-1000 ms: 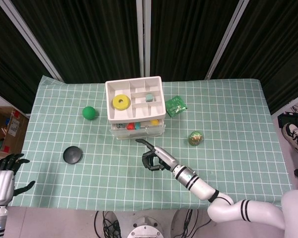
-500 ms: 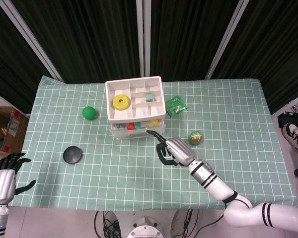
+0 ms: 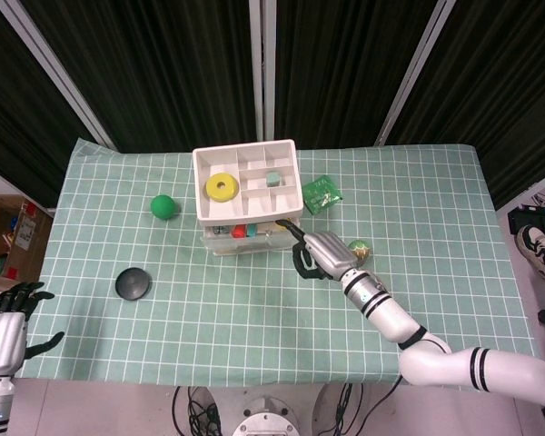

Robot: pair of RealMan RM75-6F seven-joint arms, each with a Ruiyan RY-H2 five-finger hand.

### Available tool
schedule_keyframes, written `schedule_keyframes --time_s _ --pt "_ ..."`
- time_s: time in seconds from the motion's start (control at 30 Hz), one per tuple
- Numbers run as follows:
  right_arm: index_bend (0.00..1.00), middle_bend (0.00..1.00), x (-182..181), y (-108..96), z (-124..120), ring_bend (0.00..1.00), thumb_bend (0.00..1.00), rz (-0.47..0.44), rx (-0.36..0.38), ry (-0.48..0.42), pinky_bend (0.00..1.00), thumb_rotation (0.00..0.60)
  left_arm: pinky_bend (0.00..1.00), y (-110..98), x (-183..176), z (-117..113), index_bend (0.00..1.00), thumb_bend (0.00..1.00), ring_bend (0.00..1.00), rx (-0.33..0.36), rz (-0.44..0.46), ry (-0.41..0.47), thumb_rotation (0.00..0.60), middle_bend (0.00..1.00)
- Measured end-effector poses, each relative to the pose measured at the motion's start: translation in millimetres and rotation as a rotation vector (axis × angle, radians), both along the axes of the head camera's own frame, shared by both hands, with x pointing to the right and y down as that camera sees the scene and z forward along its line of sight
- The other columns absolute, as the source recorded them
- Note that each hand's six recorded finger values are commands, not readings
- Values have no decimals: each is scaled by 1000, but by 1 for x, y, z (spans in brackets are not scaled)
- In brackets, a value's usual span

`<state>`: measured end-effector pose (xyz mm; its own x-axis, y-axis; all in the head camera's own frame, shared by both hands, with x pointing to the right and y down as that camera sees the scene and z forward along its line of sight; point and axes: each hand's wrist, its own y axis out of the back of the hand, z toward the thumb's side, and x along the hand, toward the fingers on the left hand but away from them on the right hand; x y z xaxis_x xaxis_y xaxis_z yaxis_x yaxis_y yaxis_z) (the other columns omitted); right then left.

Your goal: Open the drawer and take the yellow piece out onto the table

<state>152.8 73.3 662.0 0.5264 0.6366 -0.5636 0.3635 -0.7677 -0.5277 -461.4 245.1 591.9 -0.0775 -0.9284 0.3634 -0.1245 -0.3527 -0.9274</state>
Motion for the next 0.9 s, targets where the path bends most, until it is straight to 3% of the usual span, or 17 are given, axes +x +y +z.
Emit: schedule_keyframes --time_s 0.2,0.9 --pt "202 675 0 2 -3 702 602 1 10 12 802 600 186 0 -2 -1 343 0 153 6 -7 -2 600 215" --pt "207 679 17 50 -32 708 602 -107 -41 25 806 600 186 -1 -1 0 348 0 153 6 -6 -2 600 215"
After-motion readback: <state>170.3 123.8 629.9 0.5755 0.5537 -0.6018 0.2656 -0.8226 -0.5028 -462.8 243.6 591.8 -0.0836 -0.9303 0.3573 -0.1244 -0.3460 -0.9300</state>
